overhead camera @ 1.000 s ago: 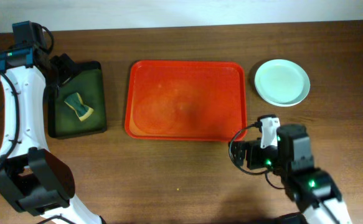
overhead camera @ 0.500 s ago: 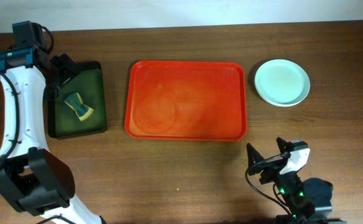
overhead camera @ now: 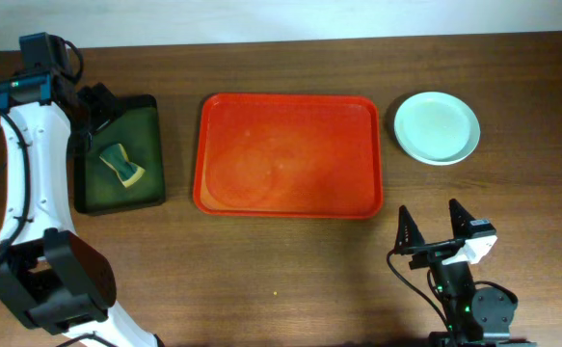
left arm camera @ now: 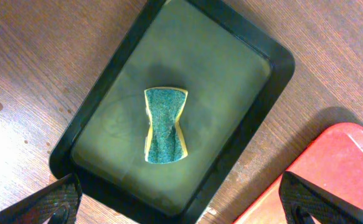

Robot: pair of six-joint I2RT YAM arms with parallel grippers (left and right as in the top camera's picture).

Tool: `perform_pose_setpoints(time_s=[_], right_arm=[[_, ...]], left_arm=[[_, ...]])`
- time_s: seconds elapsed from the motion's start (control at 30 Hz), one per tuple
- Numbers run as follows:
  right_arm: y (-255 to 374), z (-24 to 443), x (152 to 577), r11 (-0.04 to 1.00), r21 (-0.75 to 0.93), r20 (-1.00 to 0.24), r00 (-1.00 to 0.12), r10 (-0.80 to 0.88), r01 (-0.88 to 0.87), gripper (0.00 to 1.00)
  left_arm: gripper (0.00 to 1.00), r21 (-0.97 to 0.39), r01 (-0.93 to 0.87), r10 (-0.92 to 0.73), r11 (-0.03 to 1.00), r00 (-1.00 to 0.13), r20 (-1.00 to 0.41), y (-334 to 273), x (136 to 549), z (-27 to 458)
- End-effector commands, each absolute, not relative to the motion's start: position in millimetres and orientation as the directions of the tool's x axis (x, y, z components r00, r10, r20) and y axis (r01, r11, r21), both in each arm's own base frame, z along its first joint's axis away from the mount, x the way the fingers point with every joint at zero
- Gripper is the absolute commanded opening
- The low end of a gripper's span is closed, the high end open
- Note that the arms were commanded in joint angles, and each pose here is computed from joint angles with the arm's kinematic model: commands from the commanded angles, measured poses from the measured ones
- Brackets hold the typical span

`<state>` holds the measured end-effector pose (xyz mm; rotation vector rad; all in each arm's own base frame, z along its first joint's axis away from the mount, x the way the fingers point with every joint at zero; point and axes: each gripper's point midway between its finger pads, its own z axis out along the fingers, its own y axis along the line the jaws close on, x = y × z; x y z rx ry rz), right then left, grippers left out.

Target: Clean dirty plates on tray and stack at the side

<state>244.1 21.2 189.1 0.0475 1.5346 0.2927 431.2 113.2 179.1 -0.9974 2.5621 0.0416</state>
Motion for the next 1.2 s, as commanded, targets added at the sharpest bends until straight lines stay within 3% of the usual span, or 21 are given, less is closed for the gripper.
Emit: perform_pose_setpoints(time_s=[0.0, 0.1, 0.2, 0.67, 0.87, 1.17], right_arm=[[12, 185, 245, 0.973, 0.204, -0.978, 0.019, 0.207, -0.108, 0.98], [11, 160, 245, 0.977, 0.198, -0.978, -0.079, 0.192, -0.079, 0.98], [10, 160, 245, 0.989, 0.123, -0.99, -0.072, 0.117, -0.085, 0.98], [9, 159, 245, 0.989, 0.121, -0.991, -0.074, 0.116, -0.079, 0.98], [12, 159, 245, 0.994, -0.035, -0.997, -0.06, -0.041, -0.101, 0.98], [13, 160, 245, 0.993, -0.034, -0.998, -0.056, -0.04, -0.112, 0.98]], left_arm=[[0.99, -0.11, -0.664, -0.651, 0.74, -0.666, -0.364, 117, 431, 178], [0.99, -0.11, -0.664, -0.651, 0.74, -0.666, -0.364, 117, 431, 178], [0.99, -0.11, -0.664, -0.651, 0.74, -0.666, -0.364, 117, 431, 178], [0.99, -0.11, -0.664, -0.651, 0.74, -0.666, -0.364, 117, 431, 178], [0.99, -0.11, -0.664, -0.651, 0.74, -0.666, -0.364, 117, 431, 178], [0.99, -0.11, -0.664, -0.651, 0.74, -0.666, -0.364, 117, 431, 178]])
